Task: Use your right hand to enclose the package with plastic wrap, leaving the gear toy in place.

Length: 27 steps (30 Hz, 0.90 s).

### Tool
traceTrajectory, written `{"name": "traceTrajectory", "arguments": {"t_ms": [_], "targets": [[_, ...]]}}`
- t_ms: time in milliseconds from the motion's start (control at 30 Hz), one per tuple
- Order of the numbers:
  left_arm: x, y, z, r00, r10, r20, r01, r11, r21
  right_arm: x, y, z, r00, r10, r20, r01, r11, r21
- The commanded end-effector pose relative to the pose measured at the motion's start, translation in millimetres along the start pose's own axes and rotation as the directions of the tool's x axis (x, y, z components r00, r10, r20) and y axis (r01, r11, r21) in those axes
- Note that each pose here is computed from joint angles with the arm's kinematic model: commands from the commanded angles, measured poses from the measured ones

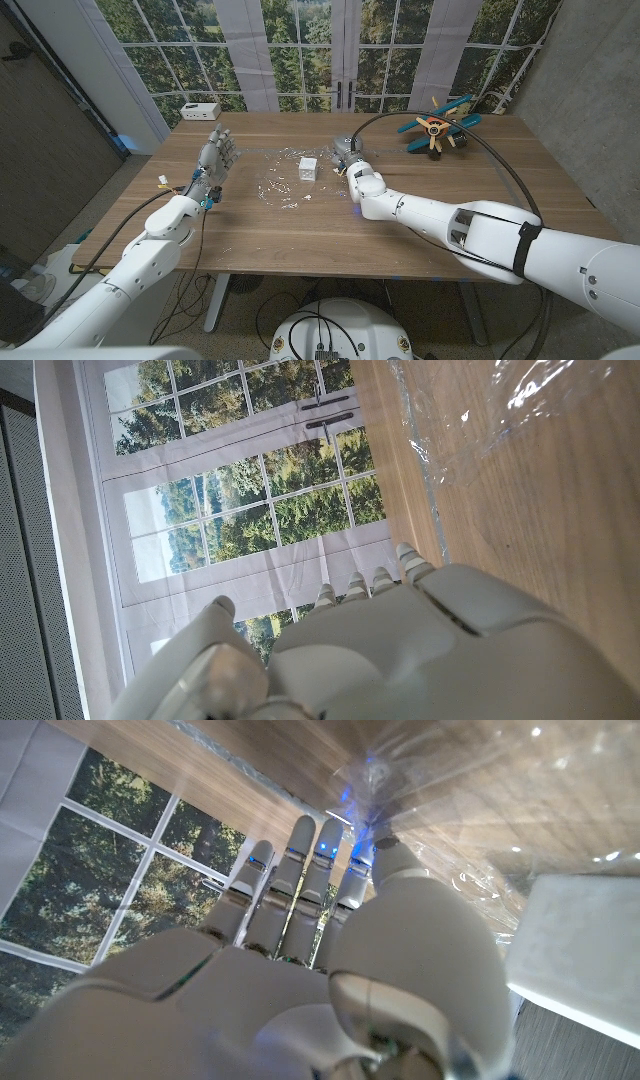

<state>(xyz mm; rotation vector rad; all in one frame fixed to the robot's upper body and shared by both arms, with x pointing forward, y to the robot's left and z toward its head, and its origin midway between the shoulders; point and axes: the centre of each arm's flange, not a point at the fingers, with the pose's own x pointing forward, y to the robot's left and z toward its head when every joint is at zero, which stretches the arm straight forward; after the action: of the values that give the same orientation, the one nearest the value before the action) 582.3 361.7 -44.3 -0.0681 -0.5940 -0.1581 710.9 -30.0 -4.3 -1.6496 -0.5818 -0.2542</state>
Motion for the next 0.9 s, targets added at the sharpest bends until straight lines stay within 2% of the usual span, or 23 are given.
{"name": "traceTrajectory", "arguments": {"t_ms": [33,267,400,467,633,900], "targets": [[1.0,0.3,0.1,1.0,0.002,-0.007,-0.002,1.0,0.002,-6.3,2.0,-5.8,0.996,-0.091,-0.014,0.092,0.993,0.074],[4.5,0.1,-1.9,1.0,-0.009,-0.012,0.009,1.0,-0.004,-8.1,0.3,-9.1,0.995,-0.099,-0.024,0.101,0.986,0.13],[5.4,-0.6,-2.3,1.0,-0.015,-0.012,0.015,1.0,-0.005,-6.6,-0.2,-9.9,0.993,-0.103,-0.056,0.11,0.984,0.144],[5.0,-0.8,-2.1,1.0,-0.013,-0.008,0.013,1.0,-0.005,-2.2,-2.5,-7.3,0.992,-0.063,-0.111,0.073,0.994,0.083],[2.9,-0.1,-1.5,1.0,-0.008,-0.005,0.008,1.0,-0.005,7.1,-4.0,-6.2,0.985,0.07,-0.157,-0.065,0.997,0.04],[2.0,1.2,-1.1,1.0,-0.008,-0.004,0.008,1.0,-0.002,8.1,-0.8,-5.8,0.978,0.079,-0.193,-0.08,0.997,0.003]]}}
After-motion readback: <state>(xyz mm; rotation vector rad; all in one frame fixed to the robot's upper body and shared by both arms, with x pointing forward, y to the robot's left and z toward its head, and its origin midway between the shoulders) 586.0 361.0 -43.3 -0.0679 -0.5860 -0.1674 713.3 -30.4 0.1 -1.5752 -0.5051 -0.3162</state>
